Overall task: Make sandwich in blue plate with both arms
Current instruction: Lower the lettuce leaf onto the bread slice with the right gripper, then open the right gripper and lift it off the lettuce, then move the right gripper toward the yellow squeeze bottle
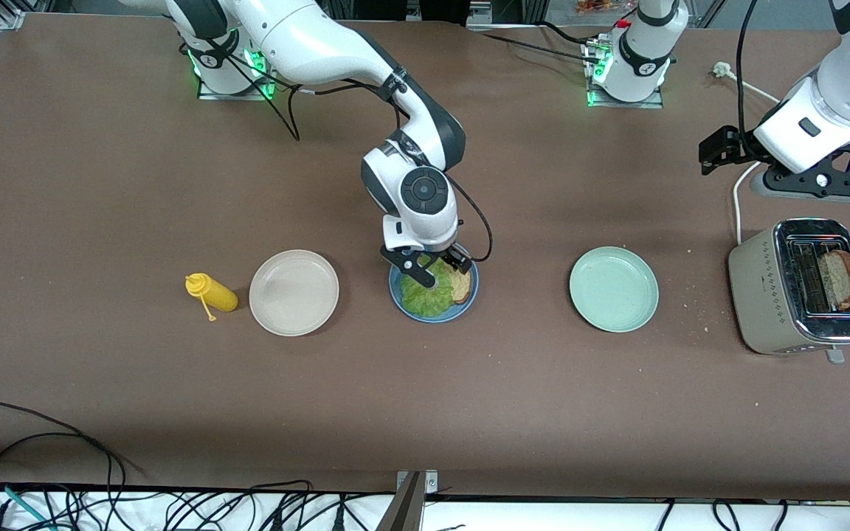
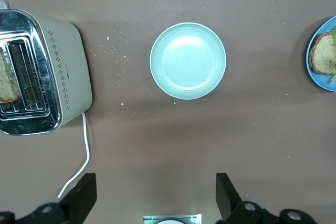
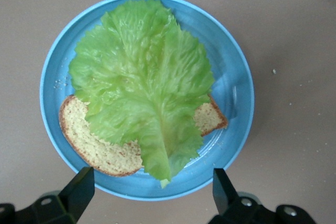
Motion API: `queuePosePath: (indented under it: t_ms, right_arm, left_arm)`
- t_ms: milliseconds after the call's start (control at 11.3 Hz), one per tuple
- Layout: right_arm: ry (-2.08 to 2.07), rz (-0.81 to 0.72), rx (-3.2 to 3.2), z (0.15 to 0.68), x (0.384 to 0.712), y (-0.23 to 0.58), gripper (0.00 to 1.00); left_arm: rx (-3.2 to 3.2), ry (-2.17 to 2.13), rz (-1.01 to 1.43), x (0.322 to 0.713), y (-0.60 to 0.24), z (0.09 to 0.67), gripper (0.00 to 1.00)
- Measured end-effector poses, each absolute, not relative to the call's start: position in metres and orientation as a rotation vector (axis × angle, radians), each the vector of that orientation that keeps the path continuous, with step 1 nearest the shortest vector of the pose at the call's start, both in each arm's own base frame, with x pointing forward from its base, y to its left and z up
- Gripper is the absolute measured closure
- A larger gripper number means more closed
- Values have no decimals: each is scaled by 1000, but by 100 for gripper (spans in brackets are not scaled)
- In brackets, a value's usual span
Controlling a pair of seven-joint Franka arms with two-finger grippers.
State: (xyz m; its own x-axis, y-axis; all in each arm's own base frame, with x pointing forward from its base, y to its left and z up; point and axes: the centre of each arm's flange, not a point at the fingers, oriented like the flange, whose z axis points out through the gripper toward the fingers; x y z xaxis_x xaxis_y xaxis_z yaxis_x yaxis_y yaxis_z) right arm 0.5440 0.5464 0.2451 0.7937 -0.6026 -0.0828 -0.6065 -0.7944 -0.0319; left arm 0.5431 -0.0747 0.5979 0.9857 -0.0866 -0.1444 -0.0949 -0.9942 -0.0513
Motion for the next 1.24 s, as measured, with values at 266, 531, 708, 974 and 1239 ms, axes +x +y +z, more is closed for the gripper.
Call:
queuePosePath:
  t_ms: [266, 531, 708, 974, 1239]
  right_arm:
    - [1005, 85, -2883, 261, 545, 554, 0]
    - [989, 85, -2805, 321, 550, 556, 0]
    - [976, 124, -2786, 355, 557, 534, 0]
    - [858, 217, -2830, 394, 567, 473, 0]
    - [595, 266, -2928, 428, 565, 402, 0]
  left_arm:
    - [-3073, 141, 219, 543, -75, 598, 0]
    - [-3073, 140, 220, 543, -75, 598, 0]
    - [-3073, 140, 220, 543, -75, 598, 0]
    - [-3073, 140, 220, 543, -74, 598, 0]
    - [-3073, 140, 220, 543, -74, 598, 0]
